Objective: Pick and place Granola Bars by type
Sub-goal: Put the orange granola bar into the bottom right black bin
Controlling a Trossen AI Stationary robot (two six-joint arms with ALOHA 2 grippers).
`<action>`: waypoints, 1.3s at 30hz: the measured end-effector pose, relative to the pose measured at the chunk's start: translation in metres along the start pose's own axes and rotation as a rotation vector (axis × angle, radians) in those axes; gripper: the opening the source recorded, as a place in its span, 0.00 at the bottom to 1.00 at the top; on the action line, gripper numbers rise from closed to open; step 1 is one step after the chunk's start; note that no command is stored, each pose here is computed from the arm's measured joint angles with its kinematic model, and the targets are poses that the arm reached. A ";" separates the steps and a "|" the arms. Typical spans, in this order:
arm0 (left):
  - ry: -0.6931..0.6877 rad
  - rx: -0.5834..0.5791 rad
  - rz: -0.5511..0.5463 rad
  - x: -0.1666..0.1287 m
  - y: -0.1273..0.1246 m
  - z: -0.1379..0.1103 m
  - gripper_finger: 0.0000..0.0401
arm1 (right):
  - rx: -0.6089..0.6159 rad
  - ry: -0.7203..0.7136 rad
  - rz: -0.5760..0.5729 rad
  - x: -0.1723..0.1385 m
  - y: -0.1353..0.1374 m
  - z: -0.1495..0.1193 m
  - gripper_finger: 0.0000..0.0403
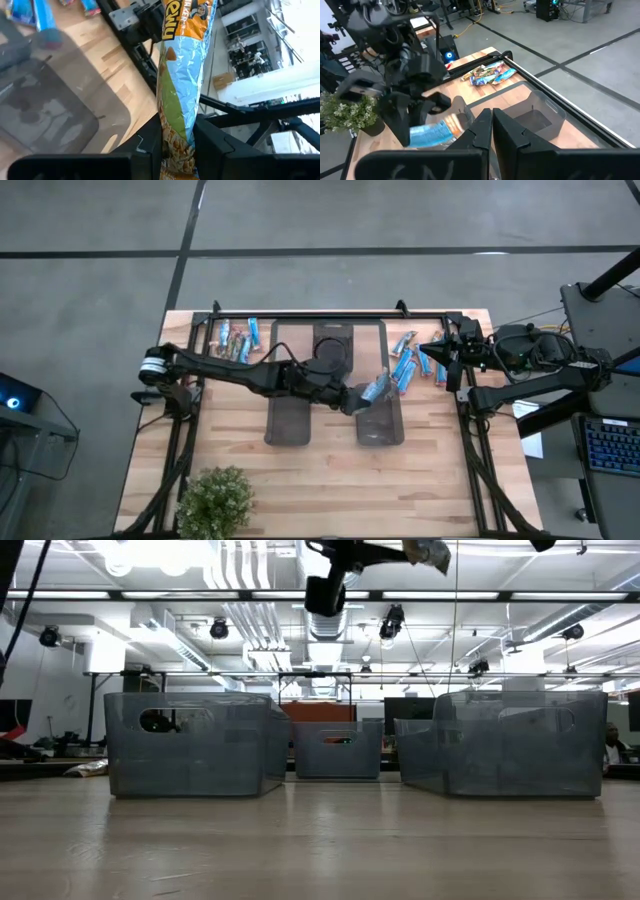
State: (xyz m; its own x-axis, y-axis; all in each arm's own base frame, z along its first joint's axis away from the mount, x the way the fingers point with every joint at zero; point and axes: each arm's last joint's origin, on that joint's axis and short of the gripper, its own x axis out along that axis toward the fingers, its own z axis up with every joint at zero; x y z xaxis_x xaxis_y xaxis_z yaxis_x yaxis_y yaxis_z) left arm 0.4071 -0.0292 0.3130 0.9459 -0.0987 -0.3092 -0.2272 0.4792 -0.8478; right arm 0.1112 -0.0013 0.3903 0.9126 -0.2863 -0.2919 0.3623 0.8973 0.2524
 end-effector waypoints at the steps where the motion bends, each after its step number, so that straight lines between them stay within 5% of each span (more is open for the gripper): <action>1: 0.003 -0.023 0.007 0.003 0.002 -0.001 0.18 | 0.000 -0.001 0.000 0.000 0.000 0.000 0.02; 21: -0.020 -0.447 0.082 0.046 0.038 -0.018 0.18 | -0.032 0.000 0.000 0.000 0.000 0.000 0.02; 39: -0.128 -0.566 0.154 0.065 0.057 -0.033 0.18 | -0.050 0.001 0.000 0.000 0.000 0.000 0.02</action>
State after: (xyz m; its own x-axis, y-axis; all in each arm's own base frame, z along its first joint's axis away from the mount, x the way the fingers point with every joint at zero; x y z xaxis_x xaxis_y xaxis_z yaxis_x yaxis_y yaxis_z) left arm 0.4481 -0.0372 0.2298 0.9049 0.0575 -0.4218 -0.4184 -0.0628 -0.9061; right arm 0.1111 -0.0013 0.3903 0.9126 -0.2858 -0.2923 0.3520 0.9130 0.2063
